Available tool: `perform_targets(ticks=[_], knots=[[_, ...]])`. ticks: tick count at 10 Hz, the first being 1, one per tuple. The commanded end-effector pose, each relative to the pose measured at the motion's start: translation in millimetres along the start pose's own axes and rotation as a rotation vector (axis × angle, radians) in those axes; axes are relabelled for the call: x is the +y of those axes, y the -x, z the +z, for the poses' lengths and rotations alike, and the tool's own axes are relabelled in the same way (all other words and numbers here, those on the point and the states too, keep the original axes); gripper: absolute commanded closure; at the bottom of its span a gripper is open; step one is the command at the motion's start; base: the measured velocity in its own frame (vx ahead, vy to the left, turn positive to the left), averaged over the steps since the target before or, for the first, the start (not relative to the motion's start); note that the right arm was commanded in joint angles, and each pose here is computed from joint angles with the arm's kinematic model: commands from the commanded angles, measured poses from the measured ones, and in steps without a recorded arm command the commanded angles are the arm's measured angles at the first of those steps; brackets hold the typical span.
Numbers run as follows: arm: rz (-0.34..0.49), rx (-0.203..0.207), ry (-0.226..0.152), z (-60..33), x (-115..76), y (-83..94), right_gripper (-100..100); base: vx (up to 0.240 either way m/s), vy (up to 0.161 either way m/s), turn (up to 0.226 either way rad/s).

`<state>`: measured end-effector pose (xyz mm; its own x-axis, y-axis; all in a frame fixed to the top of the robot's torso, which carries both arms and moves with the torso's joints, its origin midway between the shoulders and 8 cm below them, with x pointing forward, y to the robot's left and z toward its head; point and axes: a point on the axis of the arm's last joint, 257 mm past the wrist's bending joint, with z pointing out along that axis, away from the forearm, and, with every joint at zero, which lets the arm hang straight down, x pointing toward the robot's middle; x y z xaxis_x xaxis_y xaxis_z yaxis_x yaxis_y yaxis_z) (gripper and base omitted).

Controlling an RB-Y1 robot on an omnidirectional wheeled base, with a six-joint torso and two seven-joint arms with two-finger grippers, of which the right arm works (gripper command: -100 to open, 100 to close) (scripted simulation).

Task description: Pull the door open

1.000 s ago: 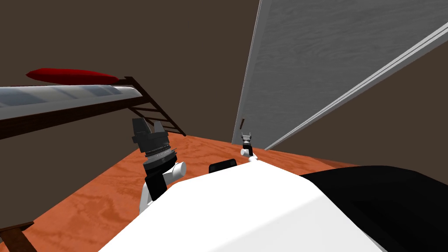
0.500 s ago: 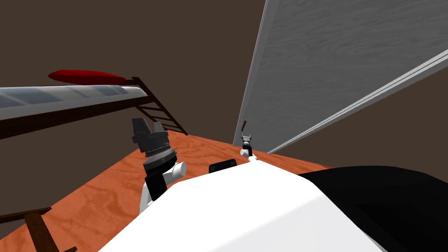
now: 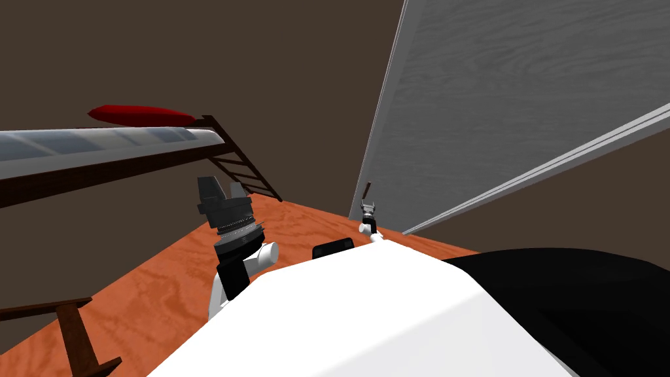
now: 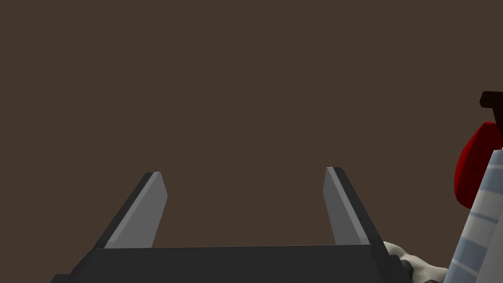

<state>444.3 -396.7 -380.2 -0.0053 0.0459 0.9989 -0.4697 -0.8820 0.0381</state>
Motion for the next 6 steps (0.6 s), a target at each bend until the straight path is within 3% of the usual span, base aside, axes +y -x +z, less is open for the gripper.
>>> perform_targets(ticks=[1,2,3,6], knots=[[0.027,-0.018,0.012,-2.2,2.5,7.7,-100,0.056,-0.040,0.106],[0.014,-0.011,0.007,-0.7,1.6,4.9,-100,0.027,-0.022,0.026],[0.018,-0.012,0.014,-1.1,15.1,7.6,-100,0.107,-0.012,0.030],[0.018,-0.014,0.031,-2.7,53.7,12.8,-100,0.216,0.000,0.059]])
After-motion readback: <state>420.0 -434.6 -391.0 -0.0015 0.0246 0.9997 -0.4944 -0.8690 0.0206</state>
